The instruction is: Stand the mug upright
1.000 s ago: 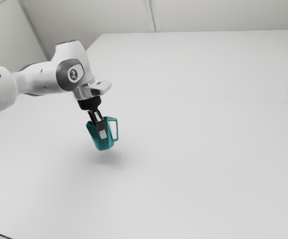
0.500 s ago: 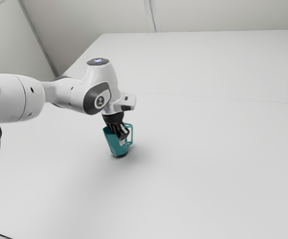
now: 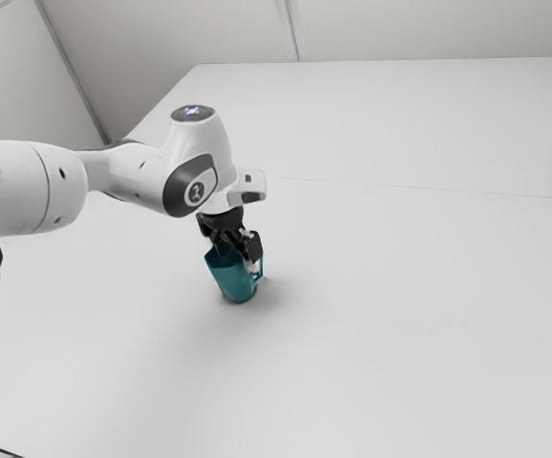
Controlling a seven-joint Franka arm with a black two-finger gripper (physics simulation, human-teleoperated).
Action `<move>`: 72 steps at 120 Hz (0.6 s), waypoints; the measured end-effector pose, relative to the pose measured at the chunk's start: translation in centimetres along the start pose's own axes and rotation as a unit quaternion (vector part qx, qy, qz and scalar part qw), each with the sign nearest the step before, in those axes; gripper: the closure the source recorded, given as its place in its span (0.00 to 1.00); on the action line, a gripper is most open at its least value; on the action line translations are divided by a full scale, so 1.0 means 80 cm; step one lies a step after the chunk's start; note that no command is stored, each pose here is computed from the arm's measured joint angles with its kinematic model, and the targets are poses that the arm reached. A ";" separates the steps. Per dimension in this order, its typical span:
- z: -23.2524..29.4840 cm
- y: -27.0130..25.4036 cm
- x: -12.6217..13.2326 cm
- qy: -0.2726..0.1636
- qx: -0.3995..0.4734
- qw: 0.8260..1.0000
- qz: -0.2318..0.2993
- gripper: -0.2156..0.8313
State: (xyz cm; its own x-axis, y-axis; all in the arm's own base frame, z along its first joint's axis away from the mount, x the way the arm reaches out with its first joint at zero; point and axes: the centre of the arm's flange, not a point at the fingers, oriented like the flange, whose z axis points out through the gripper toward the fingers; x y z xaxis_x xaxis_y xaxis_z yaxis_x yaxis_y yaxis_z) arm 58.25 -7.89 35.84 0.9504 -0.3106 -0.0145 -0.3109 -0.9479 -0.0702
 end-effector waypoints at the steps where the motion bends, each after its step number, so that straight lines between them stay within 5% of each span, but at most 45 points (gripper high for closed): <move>1: 0.000 0.000 0.000 0.000 0.000 1.000 -0.001 0.34; 24: -0.042 -0.008 -0.004 0.016 0.004 1.000 -0.021 0.26; 72: -0.263 -0.096 -0.014 0.060 0.031 0.995 -0.074 0.21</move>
State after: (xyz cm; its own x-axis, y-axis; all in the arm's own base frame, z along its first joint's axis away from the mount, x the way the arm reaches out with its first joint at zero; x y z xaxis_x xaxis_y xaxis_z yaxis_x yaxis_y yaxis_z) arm 59.37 -1.72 57.40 0.9768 -0.1774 0.1202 -0.1625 -0.9789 -0.1235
